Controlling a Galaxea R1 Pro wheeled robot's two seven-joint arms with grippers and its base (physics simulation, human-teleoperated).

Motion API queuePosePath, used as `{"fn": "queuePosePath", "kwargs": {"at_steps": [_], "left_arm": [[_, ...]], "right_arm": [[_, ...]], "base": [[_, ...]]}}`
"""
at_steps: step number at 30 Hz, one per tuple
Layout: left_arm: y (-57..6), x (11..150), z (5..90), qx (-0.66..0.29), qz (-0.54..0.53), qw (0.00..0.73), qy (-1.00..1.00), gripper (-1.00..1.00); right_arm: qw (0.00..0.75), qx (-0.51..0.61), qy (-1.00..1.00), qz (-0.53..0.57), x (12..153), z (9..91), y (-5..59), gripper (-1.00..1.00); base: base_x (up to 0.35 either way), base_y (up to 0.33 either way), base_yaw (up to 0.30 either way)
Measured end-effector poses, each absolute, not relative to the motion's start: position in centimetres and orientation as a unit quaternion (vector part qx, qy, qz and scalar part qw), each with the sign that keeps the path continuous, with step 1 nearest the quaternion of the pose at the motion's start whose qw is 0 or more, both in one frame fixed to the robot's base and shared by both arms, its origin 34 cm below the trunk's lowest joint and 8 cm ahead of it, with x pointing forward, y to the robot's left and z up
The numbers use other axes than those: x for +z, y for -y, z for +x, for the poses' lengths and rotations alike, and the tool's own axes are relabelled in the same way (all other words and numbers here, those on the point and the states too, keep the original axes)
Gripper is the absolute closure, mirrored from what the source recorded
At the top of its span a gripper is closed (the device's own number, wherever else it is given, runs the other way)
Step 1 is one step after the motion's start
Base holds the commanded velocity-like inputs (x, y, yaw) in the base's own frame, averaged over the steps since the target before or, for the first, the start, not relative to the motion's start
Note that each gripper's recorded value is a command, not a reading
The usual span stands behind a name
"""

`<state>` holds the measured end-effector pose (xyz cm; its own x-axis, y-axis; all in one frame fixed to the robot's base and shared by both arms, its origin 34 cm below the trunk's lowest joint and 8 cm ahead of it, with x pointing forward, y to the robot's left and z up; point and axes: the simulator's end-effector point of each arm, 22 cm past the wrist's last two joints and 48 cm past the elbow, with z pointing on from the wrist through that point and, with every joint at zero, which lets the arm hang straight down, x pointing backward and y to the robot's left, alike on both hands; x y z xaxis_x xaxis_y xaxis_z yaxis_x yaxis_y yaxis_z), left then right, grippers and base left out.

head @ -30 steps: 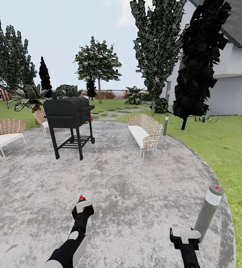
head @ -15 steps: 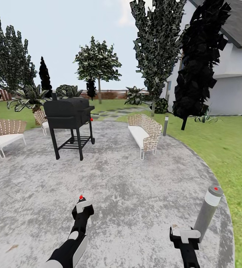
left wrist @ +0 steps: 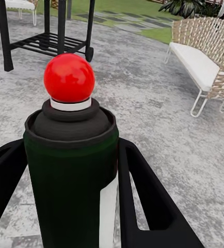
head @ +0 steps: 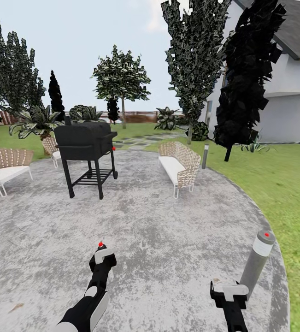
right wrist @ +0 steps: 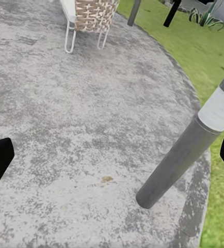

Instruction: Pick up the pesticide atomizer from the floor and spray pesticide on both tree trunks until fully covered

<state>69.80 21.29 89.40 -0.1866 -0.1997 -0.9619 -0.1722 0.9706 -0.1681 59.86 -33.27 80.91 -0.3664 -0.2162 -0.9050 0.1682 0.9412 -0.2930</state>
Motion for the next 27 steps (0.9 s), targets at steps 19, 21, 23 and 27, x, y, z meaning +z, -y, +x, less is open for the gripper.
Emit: {"fn": "queuePosePath", "kwargs": {"at_steps": [19,21,23,27], "left_arm": [[-20.8,90.5,69.6,-0.015,-0.121,0.628,-0.768,1.0],[-20.7,90.4,69.6,-0.016,-0.121,0.628,-0.768,1.0],[-20.7,90.5,69.6,-0.016,-0.121,0.628,-0.768,1.0],[-20.7,90.5,69.6,-0.016,-0.121,0.628,-0.768,1.0]], "right_arm": [[0.559,-0.158,-0.814,-0.018,81.2,59.5,31.4,-1.0],[0.56,-0.152,-0.814,-0.018,81.2,59.5,30.5,-1.0],[0.56,-0.148,-0.815,-0.017,81.1,59.5,30.0,-1.0],[0.56,-0.143,-0.816,-0.017,81.0,59.5,29.3,-1.0]], "base": [[0.0,0.0,0.0],[0.0,0.0,0.0],[0.024,0.0,0.0],[0.111,0.027,0.0]]}}
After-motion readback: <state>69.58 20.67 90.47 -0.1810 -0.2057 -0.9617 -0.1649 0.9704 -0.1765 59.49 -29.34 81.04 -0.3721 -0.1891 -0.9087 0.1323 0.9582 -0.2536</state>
